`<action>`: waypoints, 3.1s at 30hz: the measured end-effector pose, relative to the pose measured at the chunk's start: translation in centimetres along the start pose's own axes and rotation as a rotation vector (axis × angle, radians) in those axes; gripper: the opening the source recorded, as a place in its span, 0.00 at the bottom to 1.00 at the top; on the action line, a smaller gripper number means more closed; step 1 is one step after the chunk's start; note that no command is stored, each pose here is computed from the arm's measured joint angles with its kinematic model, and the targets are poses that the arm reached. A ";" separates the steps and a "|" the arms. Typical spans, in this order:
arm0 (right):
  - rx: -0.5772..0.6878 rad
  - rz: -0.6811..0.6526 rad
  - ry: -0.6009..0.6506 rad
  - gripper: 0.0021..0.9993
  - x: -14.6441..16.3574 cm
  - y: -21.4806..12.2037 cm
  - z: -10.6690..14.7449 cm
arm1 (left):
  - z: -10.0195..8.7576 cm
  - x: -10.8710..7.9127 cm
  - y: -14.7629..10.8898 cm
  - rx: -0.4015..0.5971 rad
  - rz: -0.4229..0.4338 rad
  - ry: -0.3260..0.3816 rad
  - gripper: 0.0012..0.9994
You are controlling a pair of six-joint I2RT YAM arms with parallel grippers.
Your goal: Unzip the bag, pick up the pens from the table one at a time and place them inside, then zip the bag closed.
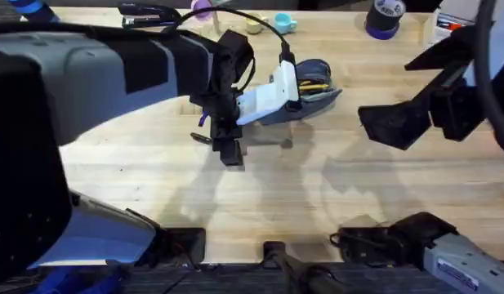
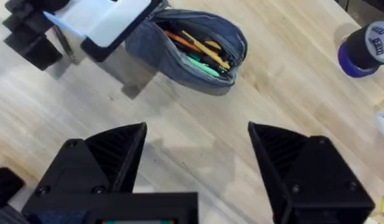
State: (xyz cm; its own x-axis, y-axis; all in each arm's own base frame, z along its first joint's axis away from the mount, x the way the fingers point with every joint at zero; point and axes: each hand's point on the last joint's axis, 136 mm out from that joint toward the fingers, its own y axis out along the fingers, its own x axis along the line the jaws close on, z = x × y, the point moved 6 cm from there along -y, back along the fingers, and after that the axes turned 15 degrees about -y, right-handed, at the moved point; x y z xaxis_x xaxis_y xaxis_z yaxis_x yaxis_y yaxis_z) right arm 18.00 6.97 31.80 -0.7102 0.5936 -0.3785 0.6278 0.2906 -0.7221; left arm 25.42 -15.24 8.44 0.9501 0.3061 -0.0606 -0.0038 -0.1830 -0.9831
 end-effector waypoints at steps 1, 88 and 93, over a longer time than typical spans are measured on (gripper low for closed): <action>0.000 0.000 0.000 1.00 0.0 0.0 0.0 | 0.0 0.0 0.0 -0.001 -0.001 0.000 0.99; -0.015 0.026 -0.015 1.00 -0.4 0.0 -0.3 | -7.2 5.9 -11.2 0.014 -0.125 -0.295 0.04; -0.026 0.035 -0.021 1.00 -0.6 0.0 -0.5 | -9.4 6.3 -12.6 -0.080 -0.176 -0.339 0.04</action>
State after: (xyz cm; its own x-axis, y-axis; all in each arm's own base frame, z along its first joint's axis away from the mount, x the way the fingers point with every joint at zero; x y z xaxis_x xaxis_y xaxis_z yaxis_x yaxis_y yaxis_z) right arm 18.56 7.03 32.35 -0.6942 0.5877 -0.4156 0.6601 0.2896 -0.6931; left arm 34.39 -19.77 22.04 0.7768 0.6284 0.0412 0.1872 -0.1680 -0.9678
